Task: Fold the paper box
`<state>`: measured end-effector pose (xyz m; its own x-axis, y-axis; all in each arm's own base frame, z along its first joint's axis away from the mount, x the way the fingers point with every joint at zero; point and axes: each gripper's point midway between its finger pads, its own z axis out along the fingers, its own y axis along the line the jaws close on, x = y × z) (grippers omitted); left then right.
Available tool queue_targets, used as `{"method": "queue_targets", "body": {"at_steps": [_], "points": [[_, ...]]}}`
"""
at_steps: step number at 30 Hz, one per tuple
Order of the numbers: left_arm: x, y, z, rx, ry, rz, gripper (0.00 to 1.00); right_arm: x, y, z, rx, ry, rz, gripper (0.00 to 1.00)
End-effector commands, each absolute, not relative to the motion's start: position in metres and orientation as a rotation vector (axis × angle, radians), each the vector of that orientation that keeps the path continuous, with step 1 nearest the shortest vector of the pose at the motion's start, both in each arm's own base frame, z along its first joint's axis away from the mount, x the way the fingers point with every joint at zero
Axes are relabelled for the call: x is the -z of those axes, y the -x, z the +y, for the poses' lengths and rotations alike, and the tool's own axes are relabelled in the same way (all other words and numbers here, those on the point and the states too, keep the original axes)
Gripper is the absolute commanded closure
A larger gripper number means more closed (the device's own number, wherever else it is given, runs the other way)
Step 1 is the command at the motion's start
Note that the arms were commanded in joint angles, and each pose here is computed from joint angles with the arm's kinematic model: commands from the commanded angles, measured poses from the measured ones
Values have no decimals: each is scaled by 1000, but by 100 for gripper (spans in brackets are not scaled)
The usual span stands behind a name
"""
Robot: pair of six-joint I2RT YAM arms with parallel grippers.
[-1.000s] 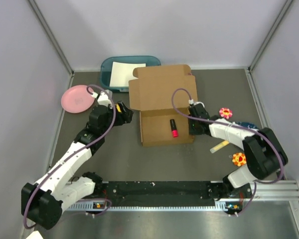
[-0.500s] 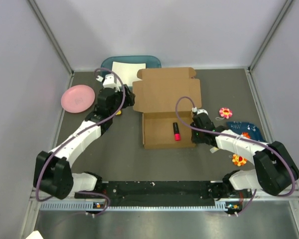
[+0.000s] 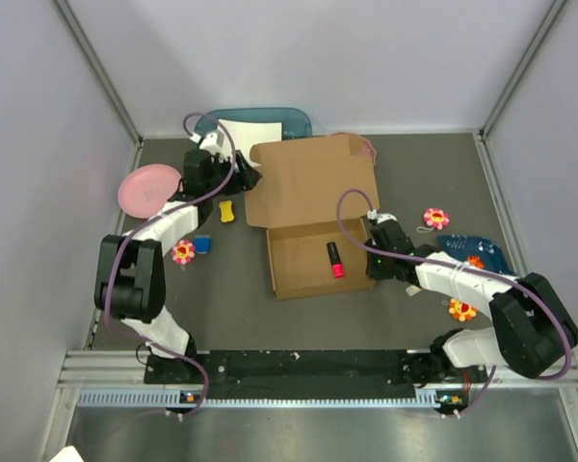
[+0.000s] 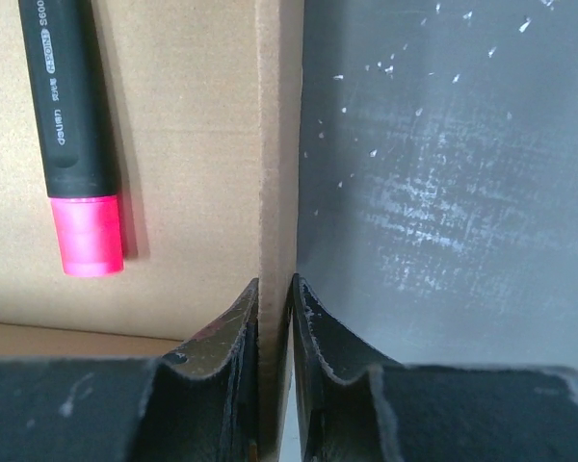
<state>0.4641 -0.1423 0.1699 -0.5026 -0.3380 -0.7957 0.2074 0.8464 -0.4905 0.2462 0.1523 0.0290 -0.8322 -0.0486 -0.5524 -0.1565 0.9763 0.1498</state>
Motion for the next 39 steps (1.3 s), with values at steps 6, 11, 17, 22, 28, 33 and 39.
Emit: {"method": "queue_targets", "body": {"at_steps": [6,11,17,22,28,33,39], "points": [[-184,-491,-171,804,-46,1936,32,-40,-245,170,-358,164,2516,84],[-171,-489,-162,774,-13,1974,35,-39,-245,171,-363,157,2516,84],[-160,-489,-136,705,62,1993,31,-38,-245,171,-365,161,2516,84],[-167,-492,-137,740,55,1973,41,-37,-245,171,-364,159,2518,84],[-168,-487,-145,798,15,1970,67,-37,-245,170,-361,154,2517,84],[-173,-479,-153,856,-27,1964,74,-38,-245,172,-373,145,2512,84],[-178,-473,-158,870,-83,1926,100,-51,-247,172,-397,99,2467,78]]}}
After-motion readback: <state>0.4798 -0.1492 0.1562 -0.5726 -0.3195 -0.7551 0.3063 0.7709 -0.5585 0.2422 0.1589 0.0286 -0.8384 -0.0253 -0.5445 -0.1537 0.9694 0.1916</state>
